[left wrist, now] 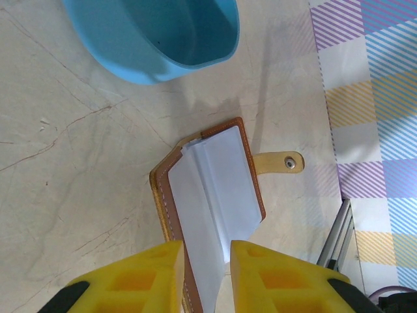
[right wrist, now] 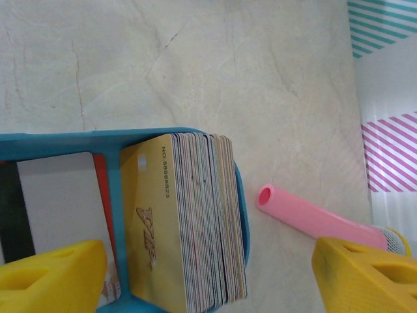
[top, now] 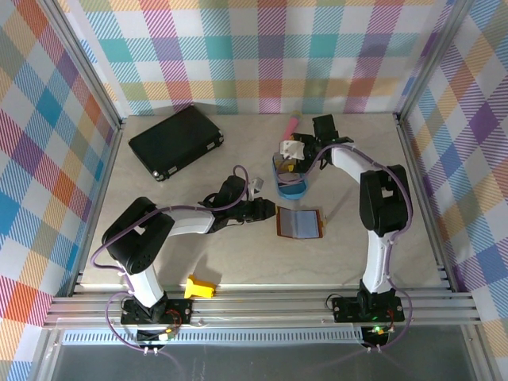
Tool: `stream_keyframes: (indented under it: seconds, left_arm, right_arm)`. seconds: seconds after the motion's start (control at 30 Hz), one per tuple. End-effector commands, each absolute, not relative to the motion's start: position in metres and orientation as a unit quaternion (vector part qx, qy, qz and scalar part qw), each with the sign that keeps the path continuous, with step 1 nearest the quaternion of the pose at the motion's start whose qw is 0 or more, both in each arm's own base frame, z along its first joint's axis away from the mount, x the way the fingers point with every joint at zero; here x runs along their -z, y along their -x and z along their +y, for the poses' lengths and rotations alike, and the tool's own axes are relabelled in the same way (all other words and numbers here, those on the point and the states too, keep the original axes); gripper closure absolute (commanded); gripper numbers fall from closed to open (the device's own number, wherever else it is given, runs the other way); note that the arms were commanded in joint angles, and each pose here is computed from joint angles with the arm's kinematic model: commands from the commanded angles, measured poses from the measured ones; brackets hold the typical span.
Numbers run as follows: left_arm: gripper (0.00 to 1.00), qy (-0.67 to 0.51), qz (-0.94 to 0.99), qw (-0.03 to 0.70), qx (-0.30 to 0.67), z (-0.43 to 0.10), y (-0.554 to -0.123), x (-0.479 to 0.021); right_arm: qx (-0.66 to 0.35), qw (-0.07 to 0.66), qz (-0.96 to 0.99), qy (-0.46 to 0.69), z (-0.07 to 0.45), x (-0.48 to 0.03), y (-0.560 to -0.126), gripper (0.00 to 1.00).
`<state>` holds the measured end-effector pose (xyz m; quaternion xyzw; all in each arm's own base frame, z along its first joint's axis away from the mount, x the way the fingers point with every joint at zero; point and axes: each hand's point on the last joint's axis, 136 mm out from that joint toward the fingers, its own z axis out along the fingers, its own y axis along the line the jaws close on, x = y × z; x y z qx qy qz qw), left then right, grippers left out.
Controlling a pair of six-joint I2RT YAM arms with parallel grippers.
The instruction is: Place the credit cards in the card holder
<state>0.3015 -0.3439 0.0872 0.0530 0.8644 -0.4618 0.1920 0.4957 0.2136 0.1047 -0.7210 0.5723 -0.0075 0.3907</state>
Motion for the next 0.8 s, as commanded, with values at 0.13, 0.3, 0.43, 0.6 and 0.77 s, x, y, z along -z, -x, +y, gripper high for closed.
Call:
stream_keyframes:
  seconds: [0.13,0.3,0.43,0.6,0.77]
  left_arm:
    - [0.74,-0.066,0.852,0.205,0.477,-0.344,-0.301,-0.101]
    - [0.74,-0.082,0.837,0.203,0.502,-0.353,-0.299,-0.115]
    - [0.74,-0.08,0.836,0.211,0.501,-0.352,-0.301,-0.119]
    - [0.74,-0.075,0.838,0.209,0.498,-0.35,-0.301,-0.116]
    - [0.74,-0.071,0.84,0.213,0.493,-0.348,-0.301,-0.115]
  right_arm:
    - [0.032,0.368,0.547,0.751,0.229,-0.089,-0.507,0.18]
    - [0.04,0.354,0.542,0.761,0.229,-0.079,-0.509,0.18]
    - [0.05,0.339,0.544,0.766,0.227,-0.07,-0.511,0.18]
    - [0.065,0.338,0.55,0.761,0.226,-0.067,-0.521,0.19]
    - [0.085,0.354,0.555,0.748,0.226,-0.078,-0.533,0.2]
